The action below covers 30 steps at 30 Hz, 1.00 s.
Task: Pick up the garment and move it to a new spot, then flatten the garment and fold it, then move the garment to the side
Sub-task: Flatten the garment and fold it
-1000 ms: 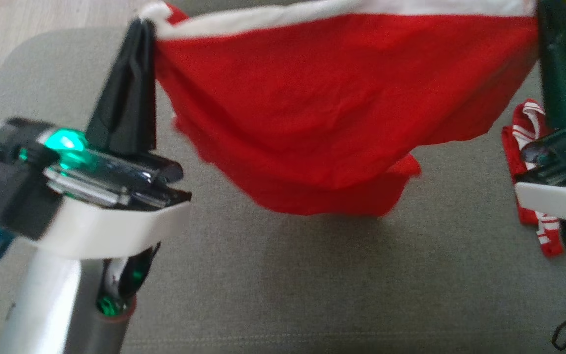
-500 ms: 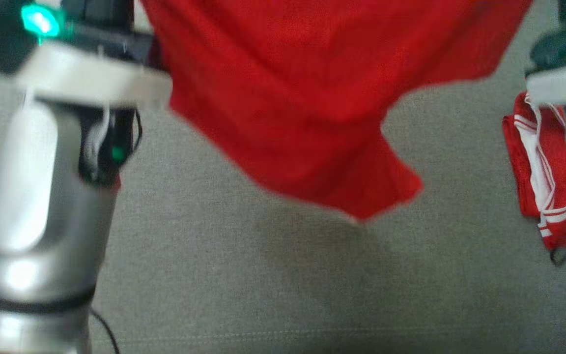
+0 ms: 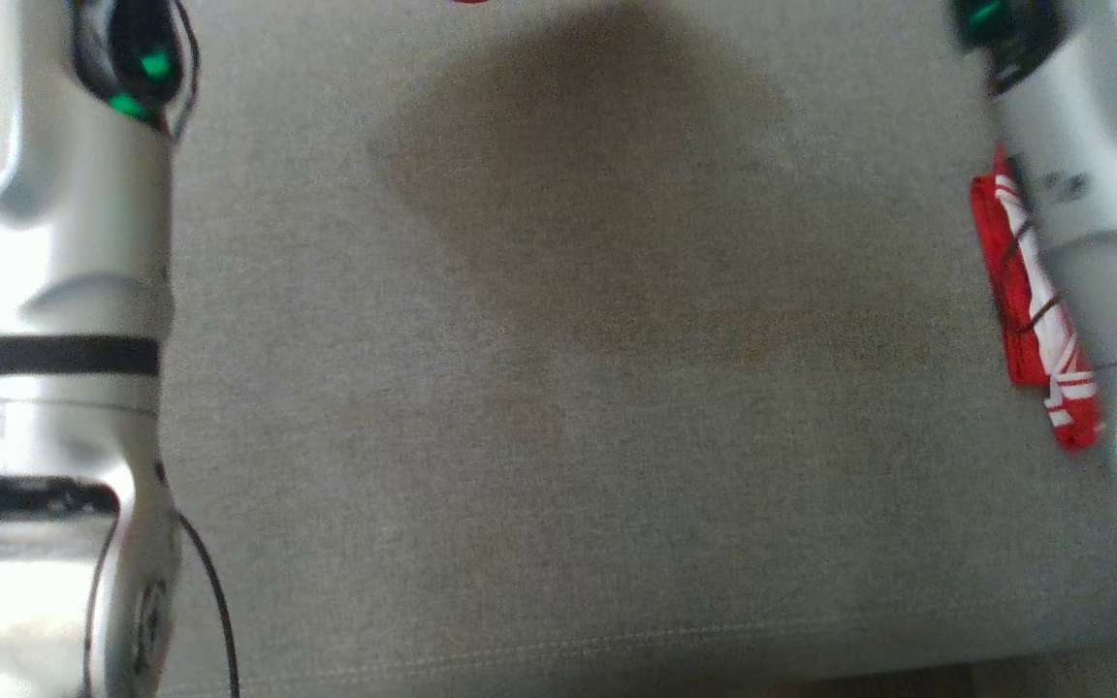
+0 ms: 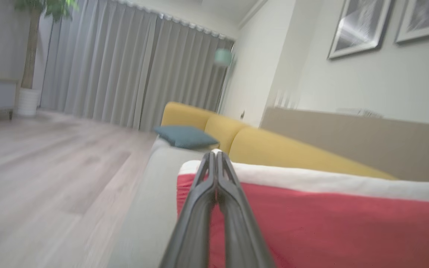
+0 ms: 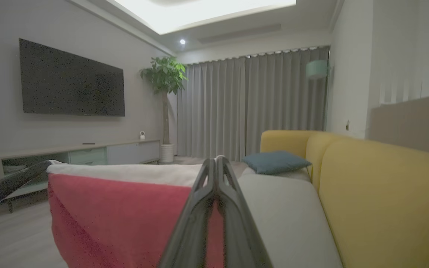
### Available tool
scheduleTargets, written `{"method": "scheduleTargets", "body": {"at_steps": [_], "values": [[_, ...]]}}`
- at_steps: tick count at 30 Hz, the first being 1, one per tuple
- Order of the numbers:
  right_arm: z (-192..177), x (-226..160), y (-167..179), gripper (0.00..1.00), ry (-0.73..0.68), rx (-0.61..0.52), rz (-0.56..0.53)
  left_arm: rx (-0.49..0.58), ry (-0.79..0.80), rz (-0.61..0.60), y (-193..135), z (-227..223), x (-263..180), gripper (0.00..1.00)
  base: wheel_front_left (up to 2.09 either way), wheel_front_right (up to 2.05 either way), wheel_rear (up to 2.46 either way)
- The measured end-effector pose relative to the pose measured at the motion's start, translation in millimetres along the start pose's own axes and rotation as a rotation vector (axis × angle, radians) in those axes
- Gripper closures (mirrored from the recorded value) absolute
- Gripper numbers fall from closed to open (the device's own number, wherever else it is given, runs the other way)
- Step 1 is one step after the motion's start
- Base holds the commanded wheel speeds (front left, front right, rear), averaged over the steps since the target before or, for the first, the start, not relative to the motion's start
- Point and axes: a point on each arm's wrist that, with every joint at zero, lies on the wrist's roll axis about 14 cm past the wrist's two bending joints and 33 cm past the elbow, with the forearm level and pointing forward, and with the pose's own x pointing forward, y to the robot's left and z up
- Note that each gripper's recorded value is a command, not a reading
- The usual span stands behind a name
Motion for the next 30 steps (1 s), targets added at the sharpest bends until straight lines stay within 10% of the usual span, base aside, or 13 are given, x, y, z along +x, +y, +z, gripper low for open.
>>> {"method": "scheduleTargets", "body": {"at_steps": [8,13,30], "values": [[-161,-57,28,1.00,0.370,0.139,-0.001,-0.075,0.502,0.161,38,-184,-99,1.00,0.00,0.00,0.00],[-223,-119,39,1.00,0.540,0.240,-0.056,-0.069,0.627,0.191,42,-218,-140,1.00,0.00,0.00,0.00],[-191,-264,64,1.00,0.485,0.320,-0.233,-0.067,0.614,0.118,2,-183,-272,1.00,0.00,0.00,0.00]]}}
